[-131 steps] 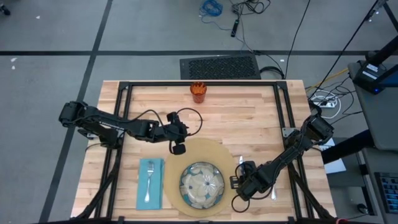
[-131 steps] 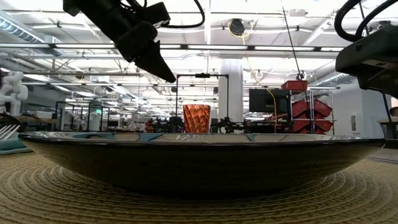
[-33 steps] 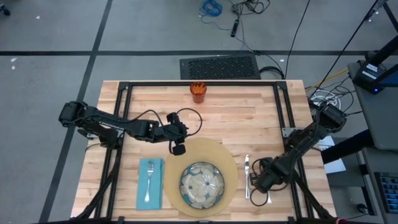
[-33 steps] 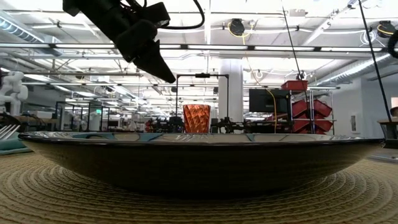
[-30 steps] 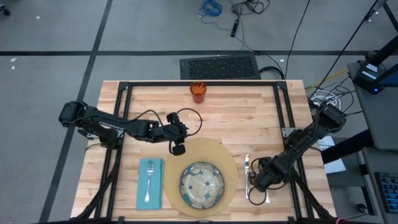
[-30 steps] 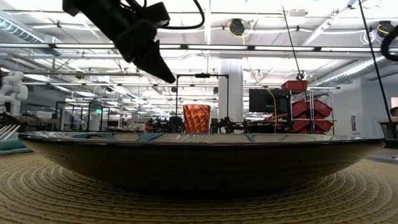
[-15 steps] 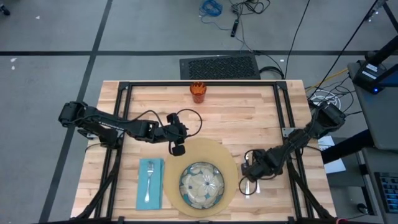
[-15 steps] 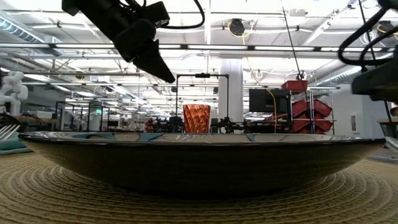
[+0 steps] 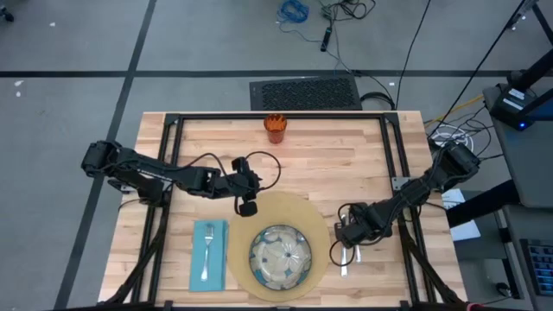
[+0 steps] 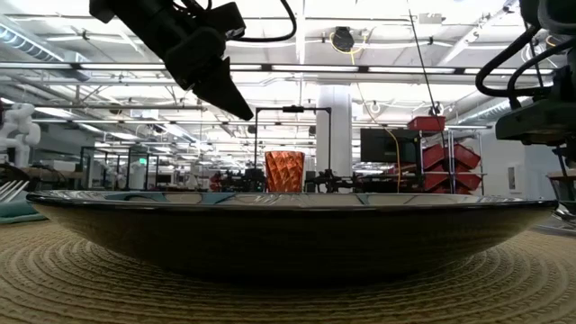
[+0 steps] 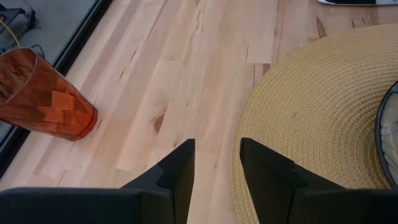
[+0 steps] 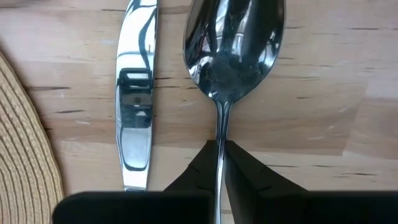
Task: Set table place
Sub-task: Put the silver spoon beside the silver fork on the table
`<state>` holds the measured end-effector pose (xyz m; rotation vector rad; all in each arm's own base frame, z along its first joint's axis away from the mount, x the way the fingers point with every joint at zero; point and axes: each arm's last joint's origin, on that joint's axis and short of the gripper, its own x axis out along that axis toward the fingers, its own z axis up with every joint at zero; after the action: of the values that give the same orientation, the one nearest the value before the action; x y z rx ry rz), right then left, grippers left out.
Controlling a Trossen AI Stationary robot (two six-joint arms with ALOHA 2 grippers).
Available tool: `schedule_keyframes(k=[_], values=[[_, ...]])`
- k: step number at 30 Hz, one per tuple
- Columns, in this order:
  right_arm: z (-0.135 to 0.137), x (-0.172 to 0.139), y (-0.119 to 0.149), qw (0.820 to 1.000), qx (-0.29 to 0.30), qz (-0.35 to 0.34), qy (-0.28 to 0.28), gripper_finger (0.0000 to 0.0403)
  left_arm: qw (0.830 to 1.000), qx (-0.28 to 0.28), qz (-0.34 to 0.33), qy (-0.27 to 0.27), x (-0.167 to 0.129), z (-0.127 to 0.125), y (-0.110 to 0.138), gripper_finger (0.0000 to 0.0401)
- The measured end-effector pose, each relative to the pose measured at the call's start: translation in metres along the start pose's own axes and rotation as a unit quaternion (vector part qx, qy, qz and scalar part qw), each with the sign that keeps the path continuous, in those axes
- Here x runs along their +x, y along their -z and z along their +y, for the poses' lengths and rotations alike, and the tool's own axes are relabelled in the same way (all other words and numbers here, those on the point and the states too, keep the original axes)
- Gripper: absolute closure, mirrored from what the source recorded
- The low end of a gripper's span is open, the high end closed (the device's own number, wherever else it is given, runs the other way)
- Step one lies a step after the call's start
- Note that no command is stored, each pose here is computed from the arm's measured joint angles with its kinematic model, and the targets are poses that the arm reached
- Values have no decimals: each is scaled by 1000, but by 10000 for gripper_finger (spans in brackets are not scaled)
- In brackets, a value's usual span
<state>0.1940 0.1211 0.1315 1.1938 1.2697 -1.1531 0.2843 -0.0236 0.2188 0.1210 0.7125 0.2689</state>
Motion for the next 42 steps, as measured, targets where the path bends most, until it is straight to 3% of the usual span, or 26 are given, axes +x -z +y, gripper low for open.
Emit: schedule_keyframes(k=[15, 26, 36, 42], values=[[-13, -1, 29, 1000, 18, 10, -5, 399, 1000, 0, 0, 0, 0, 0, 0, 283], [-13, -1, 31, 1000, 4, 16, -6, 397, 1000, -2, 0, 0, 0, 0, 0, 283], [-13, 0, 31, 1000, -5, 19, -6, 342, 1000, -1, -1, 0, 0, 0, 0, 283], [-13, 0, 31, 1000, -4, 19, -7, 333, 1000, 0, -1, 0, 0, 0, 0, 283]])
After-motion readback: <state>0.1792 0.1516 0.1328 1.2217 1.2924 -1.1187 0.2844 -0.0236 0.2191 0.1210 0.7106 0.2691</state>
